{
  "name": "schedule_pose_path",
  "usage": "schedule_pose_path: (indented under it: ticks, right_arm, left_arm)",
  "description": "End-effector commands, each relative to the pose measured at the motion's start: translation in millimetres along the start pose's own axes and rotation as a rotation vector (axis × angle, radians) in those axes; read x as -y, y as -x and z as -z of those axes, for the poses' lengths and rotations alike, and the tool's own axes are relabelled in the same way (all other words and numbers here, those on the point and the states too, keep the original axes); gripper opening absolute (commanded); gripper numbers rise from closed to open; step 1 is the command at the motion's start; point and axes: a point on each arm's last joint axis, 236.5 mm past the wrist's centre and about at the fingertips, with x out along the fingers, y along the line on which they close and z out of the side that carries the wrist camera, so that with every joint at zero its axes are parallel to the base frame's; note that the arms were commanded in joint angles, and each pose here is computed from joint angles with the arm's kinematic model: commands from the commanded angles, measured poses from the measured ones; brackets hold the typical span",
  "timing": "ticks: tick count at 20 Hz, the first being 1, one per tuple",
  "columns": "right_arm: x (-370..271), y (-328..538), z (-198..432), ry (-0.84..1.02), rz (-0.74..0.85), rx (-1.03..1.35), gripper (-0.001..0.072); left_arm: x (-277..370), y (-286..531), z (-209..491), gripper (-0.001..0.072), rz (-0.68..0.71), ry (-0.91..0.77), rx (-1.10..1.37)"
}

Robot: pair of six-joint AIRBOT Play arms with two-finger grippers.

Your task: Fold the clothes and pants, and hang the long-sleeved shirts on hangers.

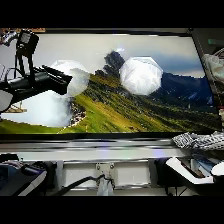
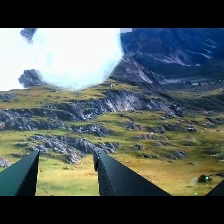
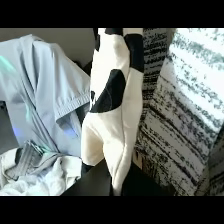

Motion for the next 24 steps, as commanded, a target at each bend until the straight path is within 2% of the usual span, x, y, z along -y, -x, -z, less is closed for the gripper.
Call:
schedule_pose_path:
  ticks: [1, 2, 3, 4, 5, 11, 16, 18, 20, 22, 24]
  right_arm:
    - [1.2, -1.0, 3.0, -0.001, 0.004, -0.012, 0.0020]
    - [1.6, 2.0, 1.0, 0.004, 0.004, -0.008, 0.0056]
    - [1.5, 5.0, -3.3, 0.006, 0.001, 0.006, 0.0250]
    - [1.1, 8.9, -10.6, 0.008, -0.004, 0.031, 0.0496]
    - [0.3, 13.9, -18.7, 0.007, -0.010, 0.057, 0.0587]
    - [-11.9, 75.2, -95.9, -0.062, -0.103, 0.270, 0.0561]
    - [-48.8, 110.5, -105.3, -0.223, -0.308, 0.250, 0.0561]
    - [-96.1, 139.7, -101.1, -0.371, -0.537, 0.171, 0.0560]
    - [-170.4, 192.1, -83.8, -0.442, -0.875, 0.013, 0.0560]
    - [-232.4, 242.0, -49.8, -0.325, -1.134, -0.115, 0.0560]
    - [-276.9, 283.5, 8.0, -0.133, -1.300, -0.276, 0.0561]
  left_arm:
    - [0.1, 0.0, 0.0, 0.0348, 0.000, -0.001, 0.000]
    - [0.1, 0.0, 0.0, 0.0347, 0.000, -0.001, 0.000]
    - [0.1, 0.0, 0.0, 0.0347, 0.000, -0.001, 0.000]
    - [0.1, 0.0, 0.0, 0.0348, 0.000, -0.001, 0.000]
    - [0.1, 0.0, 0.0, 0.0347, 0.000, -0.001, 0.000]
    - [0.0, 0.0, -0.2, 0.0348, 0.000, -0.001, 0.001]
    - [0.0, 0.0, -0.2, 0.0348, 0.000, -0.001, 0.001]
    - [0.0, 0.0, -0.2, 0.0347, 0.000, -0.001, 0.001]
    - [0.0, 0.0, -0.2, 0.0347, 0.000, -0.001, 0.001]
    - [0.0, 0.0, -0.2, 0.0347, 0.000, -0.001, 0.001]
    - [0.0, 0.0, -0.2, 0.0347, 0.000, -0.001, 0.001]
